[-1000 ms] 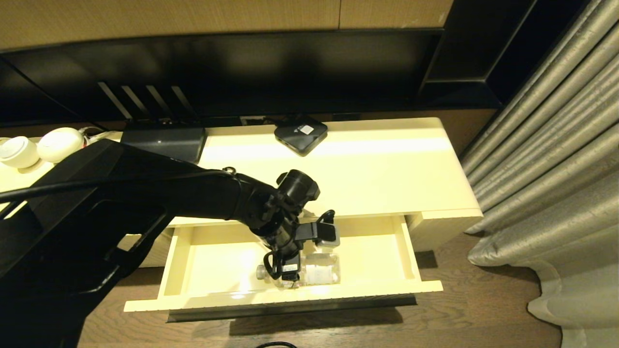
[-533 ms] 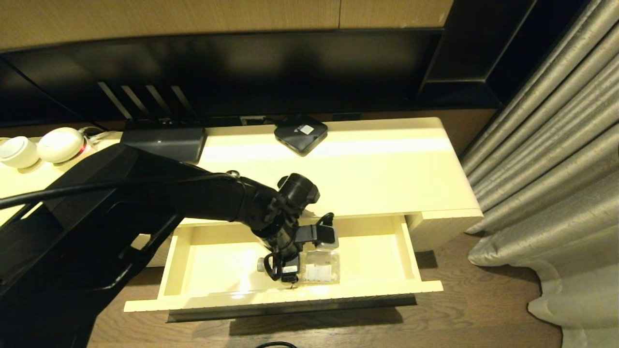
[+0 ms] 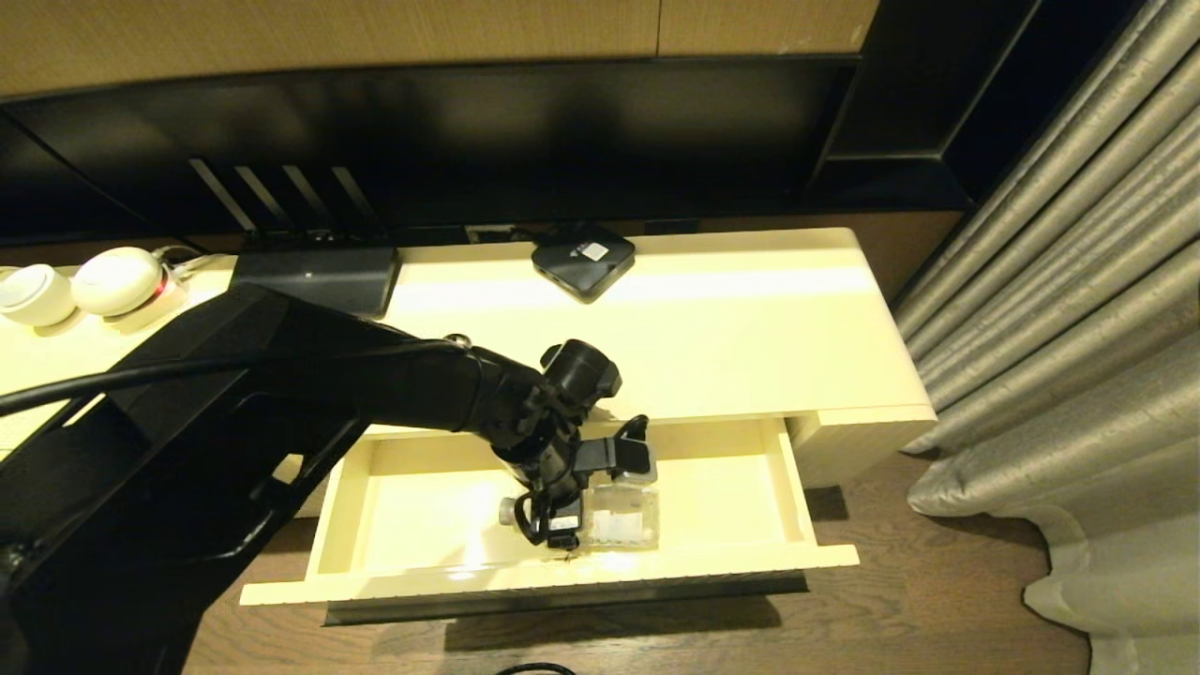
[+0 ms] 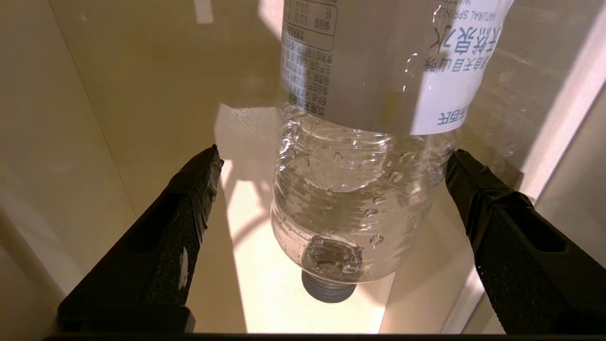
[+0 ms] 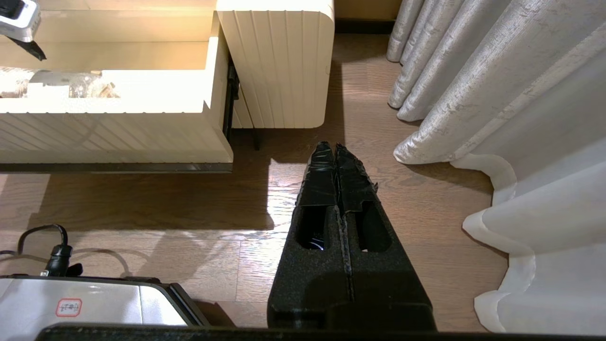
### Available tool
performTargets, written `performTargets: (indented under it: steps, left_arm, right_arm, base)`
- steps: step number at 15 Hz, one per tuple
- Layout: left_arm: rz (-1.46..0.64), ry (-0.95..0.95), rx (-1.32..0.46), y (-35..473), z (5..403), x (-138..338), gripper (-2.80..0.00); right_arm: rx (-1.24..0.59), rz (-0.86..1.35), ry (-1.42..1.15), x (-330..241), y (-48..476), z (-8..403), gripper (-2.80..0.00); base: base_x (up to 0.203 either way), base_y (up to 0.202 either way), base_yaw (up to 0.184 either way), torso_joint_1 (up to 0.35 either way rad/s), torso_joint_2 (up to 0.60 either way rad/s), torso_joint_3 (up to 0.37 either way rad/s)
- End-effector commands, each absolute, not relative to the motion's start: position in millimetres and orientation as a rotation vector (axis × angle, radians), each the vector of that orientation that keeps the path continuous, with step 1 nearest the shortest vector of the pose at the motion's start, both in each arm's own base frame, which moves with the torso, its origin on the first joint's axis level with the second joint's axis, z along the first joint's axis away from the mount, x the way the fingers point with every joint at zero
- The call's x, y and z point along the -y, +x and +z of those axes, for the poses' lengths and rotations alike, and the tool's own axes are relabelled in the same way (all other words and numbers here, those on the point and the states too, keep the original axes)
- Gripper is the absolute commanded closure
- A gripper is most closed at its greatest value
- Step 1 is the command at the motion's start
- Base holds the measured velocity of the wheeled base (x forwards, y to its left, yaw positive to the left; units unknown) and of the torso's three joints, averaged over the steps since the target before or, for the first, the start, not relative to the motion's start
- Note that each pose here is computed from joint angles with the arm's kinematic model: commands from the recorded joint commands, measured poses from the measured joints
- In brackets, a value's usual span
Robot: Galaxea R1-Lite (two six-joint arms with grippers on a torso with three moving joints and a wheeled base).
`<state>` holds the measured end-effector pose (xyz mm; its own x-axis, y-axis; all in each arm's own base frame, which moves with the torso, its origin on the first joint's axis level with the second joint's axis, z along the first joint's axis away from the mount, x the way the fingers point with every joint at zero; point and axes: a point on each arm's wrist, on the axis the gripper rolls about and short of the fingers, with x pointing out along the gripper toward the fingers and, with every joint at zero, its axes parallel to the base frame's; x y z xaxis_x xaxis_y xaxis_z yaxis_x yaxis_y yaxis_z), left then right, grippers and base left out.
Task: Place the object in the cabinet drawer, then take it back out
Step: Take the mineral water out of the drawer and put it on the table
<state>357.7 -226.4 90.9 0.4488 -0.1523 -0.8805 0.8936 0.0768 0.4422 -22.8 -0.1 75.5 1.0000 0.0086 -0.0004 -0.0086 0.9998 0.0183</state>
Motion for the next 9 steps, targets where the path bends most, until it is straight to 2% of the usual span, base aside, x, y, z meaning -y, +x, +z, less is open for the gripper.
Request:
performTargets:
  steps: [1,9]
  left_arm:
    - [-0.915,1.251,-0.767,360.6,88.2,228.4,-2.80]
    - [-0.918,1.250,-0.777,364.6,79.7,230.9,-2.80]
  right_arm:
    - [-0.002,0.009,0.018,0.1,-22.7,75.5,0.00]
    - [-0.002,0.009,0.018,0.1,-22.7,75.5,0.00]
  base:
    - [0.000,0.000,0.000,0.000,0.00,0.000]
    - [0.000,0.000,0.000,0.000,0.00,0.000]
